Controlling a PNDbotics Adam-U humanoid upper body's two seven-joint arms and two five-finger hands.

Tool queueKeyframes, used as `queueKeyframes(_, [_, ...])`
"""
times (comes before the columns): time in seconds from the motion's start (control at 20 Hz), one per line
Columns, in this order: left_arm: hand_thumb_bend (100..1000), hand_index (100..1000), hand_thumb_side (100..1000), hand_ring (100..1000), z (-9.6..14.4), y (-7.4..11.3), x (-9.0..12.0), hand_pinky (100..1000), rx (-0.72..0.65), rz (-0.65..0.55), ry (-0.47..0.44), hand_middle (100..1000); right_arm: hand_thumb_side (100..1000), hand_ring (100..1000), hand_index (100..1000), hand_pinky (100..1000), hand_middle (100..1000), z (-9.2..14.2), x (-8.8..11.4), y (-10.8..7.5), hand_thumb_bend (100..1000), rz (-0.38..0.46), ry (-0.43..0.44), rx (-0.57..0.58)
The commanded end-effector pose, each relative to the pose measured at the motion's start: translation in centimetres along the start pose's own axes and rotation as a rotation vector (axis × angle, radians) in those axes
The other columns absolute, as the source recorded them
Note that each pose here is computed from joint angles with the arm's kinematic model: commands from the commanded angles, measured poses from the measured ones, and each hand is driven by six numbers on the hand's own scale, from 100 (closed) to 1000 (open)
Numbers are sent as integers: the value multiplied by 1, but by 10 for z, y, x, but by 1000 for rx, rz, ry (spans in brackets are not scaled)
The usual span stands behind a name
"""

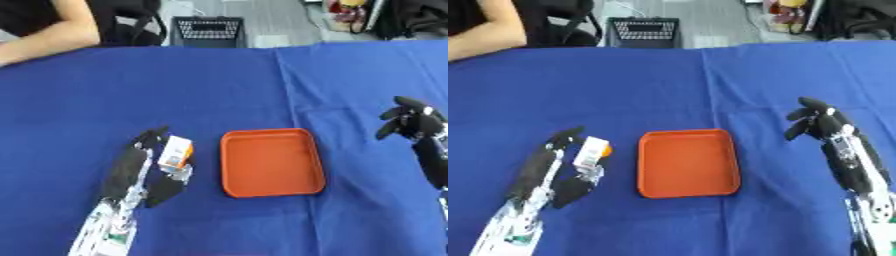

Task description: Pick up objects on the table and place them in the box.

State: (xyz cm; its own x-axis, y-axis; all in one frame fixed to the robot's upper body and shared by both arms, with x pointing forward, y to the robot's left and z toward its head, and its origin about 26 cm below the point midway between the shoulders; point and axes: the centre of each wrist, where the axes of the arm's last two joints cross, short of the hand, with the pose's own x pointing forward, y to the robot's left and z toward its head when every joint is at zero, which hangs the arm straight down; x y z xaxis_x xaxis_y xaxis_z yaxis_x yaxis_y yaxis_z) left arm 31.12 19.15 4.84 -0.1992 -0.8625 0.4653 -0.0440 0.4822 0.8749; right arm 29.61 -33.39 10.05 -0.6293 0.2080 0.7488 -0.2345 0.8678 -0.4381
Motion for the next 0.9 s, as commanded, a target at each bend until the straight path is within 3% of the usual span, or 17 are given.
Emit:
queueKeyframes(0.05, [466,1000,660,1000,-4,6,5,1000,31,-1,-8,758,911,544,884,541,649,-1,4,-4,100,17,-6,6])
queueKeyframes(0.9, [458,1000,674,1000,-8,2,1,1000,44,-15,42,758,912,544,884,541,650,-1,3,-4,100,16,-4,7])
